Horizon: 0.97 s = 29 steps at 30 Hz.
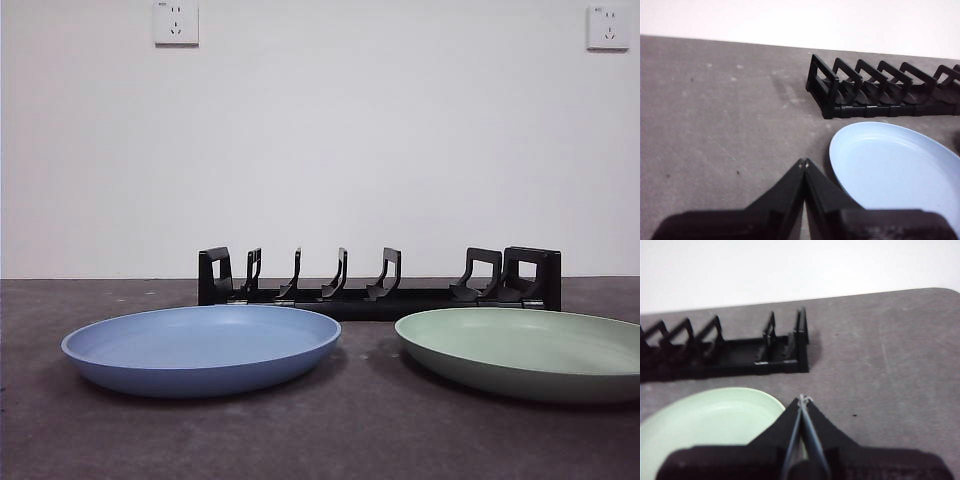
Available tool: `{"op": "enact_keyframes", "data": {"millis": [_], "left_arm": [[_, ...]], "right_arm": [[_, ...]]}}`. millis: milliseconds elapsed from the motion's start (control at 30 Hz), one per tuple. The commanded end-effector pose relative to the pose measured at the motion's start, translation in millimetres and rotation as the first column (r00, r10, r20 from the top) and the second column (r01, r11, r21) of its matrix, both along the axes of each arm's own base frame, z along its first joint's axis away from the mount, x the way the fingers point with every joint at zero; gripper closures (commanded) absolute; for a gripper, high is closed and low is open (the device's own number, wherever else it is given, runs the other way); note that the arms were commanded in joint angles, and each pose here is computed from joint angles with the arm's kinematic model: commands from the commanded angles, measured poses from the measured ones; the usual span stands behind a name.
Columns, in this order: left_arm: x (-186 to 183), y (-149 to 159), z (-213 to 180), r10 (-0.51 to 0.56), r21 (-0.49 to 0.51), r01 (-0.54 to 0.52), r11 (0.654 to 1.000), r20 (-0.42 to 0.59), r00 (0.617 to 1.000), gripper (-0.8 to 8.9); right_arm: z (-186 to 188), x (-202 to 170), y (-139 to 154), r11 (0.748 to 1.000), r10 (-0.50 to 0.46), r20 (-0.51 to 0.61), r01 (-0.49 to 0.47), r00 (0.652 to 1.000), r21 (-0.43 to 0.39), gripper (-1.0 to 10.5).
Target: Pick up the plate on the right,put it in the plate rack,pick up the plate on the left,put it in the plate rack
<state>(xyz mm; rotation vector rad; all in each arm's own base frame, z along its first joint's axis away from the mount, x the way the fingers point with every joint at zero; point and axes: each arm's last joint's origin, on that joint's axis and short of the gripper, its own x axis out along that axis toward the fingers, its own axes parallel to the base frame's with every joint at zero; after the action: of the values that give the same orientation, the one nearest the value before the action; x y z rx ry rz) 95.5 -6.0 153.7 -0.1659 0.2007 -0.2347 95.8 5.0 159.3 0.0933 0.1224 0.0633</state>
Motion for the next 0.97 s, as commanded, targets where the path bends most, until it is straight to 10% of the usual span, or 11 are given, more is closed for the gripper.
{"op": "enact_keyframes", "data": {"millis": [33, 267, 533, 967], "left_arm": [[-2.8, 0.0, 14.0, 0.006, -0.044, -0.006, 0.999, 0.010, 1.000, 8.19], [-10.6, -0.9, 56.8, -0.020, -0.049, 0.022, 0.999, 0.032, 0.999, 8.20], [-11.6, -4.3, 110.1, -0.150, -0.040, 0.149, 0.988, -0.011, 0.989, 8.19], [-9.5, -8.5, 182.7, -0.347, 0.033, 0.367, 0.930, -0.251, 0.904, 8.20]], "right_arm": [[13.7, -2.4, -0.1, 0.997, -0.007, 0.040, 0.004, 0.999, 0.073, 9.6], [65.6, -10.3, 0.5, 0.992, 0.019, 0.108, -0.032, 0.994, 0.119, 9.6], [123.0, -9.5, 4.3, 0.986, 0.160, -0.086, -0.154, 0.983, 0.065, 9.6], [196.1, -1.2, 8.9, 0.930, 0.325, -0.446, -0.367, 0.834, -0.007, 9.6]]}}
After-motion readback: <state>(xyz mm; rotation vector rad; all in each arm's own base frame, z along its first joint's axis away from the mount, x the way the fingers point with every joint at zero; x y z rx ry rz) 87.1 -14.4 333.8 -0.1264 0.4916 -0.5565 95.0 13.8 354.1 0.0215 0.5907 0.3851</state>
